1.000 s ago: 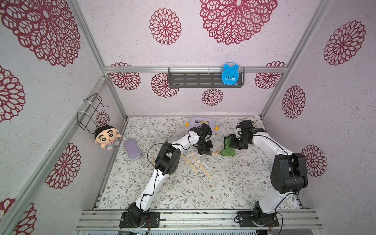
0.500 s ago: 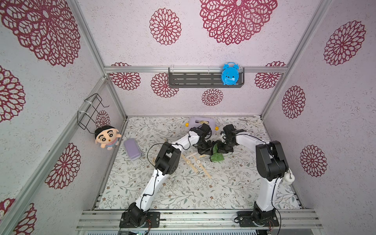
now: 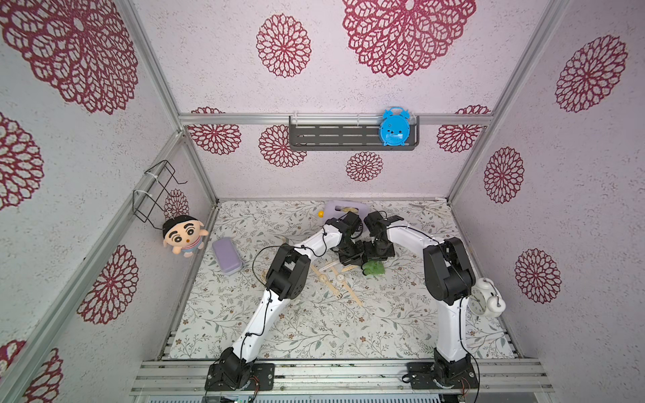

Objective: Wipe the watch dial
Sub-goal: Wipe the dirt from the watch dial.

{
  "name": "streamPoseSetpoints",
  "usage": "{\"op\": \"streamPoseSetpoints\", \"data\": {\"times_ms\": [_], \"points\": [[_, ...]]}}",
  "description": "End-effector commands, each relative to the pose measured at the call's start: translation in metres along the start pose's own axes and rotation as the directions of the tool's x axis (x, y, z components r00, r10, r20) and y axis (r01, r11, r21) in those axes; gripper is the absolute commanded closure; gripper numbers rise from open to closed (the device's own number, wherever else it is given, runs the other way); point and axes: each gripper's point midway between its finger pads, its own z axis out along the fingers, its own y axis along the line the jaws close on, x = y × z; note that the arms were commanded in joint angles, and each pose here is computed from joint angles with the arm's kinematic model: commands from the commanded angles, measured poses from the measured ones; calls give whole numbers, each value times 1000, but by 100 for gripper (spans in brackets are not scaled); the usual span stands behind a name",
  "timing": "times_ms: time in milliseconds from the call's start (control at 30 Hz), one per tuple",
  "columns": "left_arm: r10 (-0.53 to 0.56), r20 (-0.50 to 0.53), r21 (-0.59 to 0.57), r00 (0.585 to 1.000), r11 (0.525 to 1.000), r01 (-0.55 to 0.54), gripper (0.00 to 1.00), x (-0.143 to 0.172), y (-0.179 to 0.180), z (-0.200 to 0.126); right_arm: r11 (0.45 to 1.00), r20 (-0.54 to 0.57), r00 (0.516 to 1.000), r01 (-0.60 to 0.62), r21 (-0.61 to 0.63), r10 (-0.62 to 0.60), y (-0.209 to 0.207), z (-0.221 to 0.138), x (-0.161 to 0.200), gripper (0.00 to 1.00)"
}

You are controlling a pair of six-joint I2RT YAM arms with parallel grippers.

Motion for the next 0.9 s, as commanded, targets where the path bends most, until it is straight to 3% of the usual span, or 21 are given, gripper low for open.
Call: {"op": "streamPoseSetpoints", "data": {"times_ms": [0, 133, 267, 533, 700, 867], "points": [[-56, 48, -144, 997, 988, 62, 100, -22, 56, 28, 970, -60, 996, -48, 237, 64, -69, 24, 10, 100], [-59, 50, -144, 997, 987, 66, 100, -22, 56, 28, 982, -24, 997, -68, 175, 73, -73, 12, -1, 100], [-61, 52, -142, 997, 988, 67, 100, -23, 56, 28, 997, 56, 996, -68, -30, 69, -58, -22, -7, 100], [-68, 50, -138, 996, 988, 74, 100, -23, 56, 31, 949, 158, 976, -95, -300, 147, -39, -71, 1, 100], [-64, 47, -138, 997, 988, 70, 100, -23, 55, 31, 917, 150, 981, -55, -394, 124, -16, -70, -4, 100], [-57, 44, -141, 997, 988, 63, 100, -21, 55, 29, 924, 123, 989, -23, -383, 76, 5, -50, -16, 100]]}}
